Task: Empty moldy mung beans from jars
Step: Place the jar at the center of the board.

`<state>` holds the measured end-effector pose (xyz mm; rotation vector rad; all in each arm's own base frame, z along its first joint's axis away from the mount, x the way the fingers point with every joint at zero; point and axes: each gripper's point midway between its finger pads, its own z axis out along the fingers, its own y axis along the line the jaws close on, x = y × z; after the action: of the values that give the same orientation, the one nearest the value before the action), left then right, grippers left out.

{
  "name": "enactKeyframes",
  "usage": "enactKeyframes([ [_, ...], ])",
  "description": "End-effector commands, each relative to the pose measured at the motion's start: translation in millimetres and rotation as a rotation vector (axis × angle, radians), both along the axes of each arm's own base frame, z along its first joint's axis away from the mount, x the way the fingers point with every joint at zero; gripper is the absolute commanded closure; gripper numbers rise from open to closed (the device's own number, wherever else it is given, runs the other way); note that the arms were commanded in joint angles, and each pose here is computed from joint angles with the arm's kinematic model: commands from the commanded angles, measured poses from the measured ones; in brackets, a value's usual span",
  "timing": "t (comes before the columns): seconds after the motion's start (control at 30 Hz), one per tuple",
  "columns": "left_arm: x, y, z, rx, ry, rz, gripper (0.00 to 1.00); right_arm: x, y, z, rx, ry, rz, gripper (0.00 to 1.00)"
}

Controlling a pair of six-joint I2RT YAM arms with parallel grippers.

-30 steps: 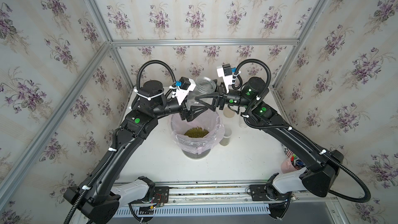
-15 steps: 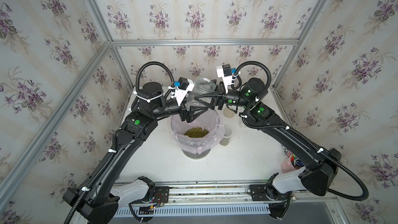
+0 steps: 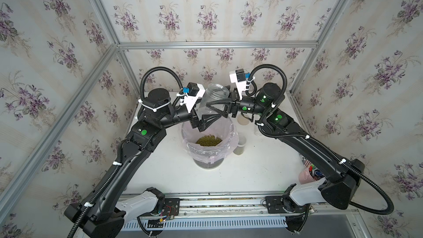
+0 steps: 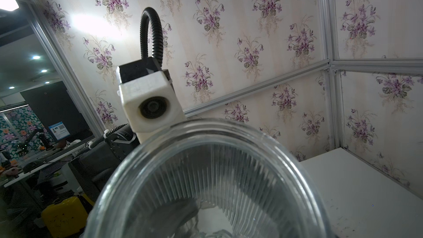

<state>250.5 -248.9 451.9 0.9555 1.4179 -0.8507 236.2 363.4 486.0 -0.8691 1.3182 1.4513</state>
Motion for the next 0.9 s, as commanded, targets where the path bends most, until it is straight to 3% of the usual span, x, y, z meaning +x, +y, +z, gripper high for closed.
enactKeyframes([
  [0.0,2,4,8,-0.015,-0.048,0.029,0.0,1,-6,15,0.025,-0.055,-0.051,0.54],
  [0.3,4,24,7,-0.019,-0.069,0.164,0.0,16,-14,24,-0.022,-0.098,-0.181,0.55],
  [0.4,13,38,5,-0.035,-0.044,0.274,0.0,25,-19,29,-0.047,-0.12,-0.25,0.55],
  [0.57,30,74,0,-0.075,-0.002,0.518,0.0,47,-33,28,-0.114,-0.137,-0.417,0.55],
  [0.7,43,120,-3,-0.143,0.048,0.79,0.0,73,-52,21,-0.171,-0.124,-0.595,0.55],
  [0.87,37,175,-1,-0.17,0.078,1.07,0.0,96,-80,7,-0.237,-0.105,-0.785,0.55],
])
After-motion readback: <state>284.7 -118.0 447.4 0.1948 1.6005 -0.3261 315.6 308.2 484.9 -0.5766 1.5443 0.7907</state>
